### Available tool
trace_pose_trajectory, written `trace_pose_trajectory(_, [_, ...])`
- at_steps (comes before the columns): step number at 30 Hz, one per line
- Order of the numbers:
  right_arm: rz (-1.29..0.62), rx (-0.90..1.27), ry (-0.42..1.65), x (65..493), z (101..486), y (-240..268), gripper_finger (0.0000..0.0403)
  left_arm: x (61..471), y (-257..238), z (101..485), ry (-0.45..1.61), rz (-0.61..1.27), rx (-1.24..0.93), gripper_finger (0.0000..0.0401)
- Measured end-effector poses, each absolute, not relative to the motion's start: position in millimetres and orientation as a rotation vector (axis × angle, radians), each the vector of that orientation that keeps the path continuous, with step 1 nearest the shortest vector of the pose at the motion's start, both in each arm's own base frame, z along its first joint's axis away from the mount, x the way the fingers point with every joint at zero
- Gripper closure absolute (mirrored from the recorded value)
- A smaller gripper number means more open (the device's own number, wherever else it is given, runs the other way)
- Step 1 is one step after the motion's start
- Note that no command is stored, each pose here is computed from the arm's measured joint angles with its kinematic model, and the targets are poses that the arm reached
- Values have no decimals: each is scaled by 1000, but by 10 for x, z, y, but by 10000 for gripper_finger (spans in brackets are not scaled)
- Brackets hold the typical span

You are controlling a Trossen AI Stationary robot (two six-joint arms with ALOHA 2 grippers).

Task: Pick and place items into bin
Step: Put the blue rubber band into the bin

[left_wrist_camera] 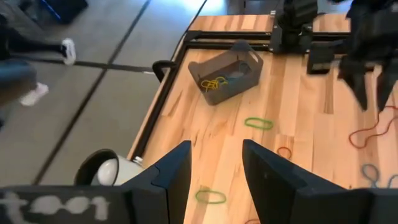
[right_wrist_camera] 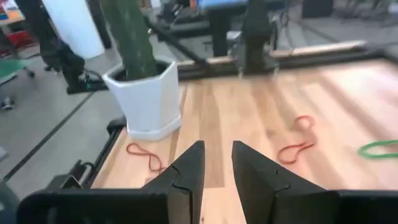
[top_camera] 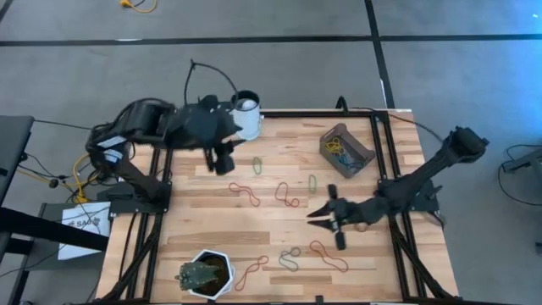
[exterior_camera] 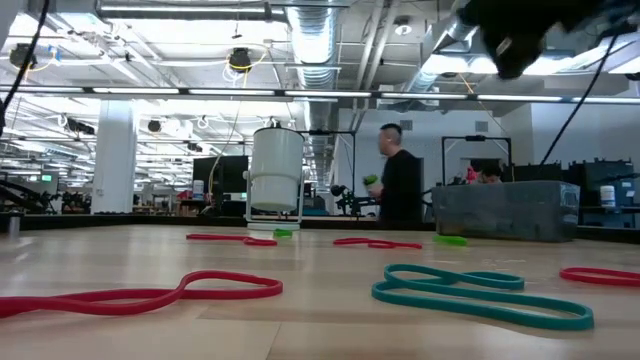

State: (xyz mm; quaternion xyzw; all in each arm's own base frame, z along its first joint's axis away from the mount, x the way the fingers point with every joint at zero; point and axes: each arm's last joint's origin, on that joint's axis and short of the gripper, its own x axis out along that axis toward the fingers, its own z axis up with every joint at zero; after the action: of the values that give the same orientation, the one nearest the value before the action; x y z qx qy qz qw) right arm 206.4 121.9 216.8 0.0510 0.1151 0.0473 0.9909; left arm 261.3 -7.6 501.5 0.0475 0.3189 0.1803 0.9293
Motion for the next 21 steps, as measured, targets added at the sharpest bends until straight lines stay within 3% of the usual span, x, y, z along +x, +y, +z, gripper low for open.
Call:
trace_pose_trajectory(8, [279, 208, 332, 2483, 1635, 1338, 326, 2235, -413, 4841, 672, 476, 89, 266])
trace_pose_trajectory(13, [270, 191, 425, 2704, 1353, 1501, 326, 2061, -637, 4411, 702, 506, 186, 266])
trace_pose_trajectory(17, [301, 78, 451, 2899, 1174, 1680, 326, 2041, -848, 3902, 689, 392, 246, 266])
trace_pose_trajectory(21, [299, 100, 455, 3081, 1098, 1799, 326, 2097, -1035, 3396, 640, 165, 235, 266])
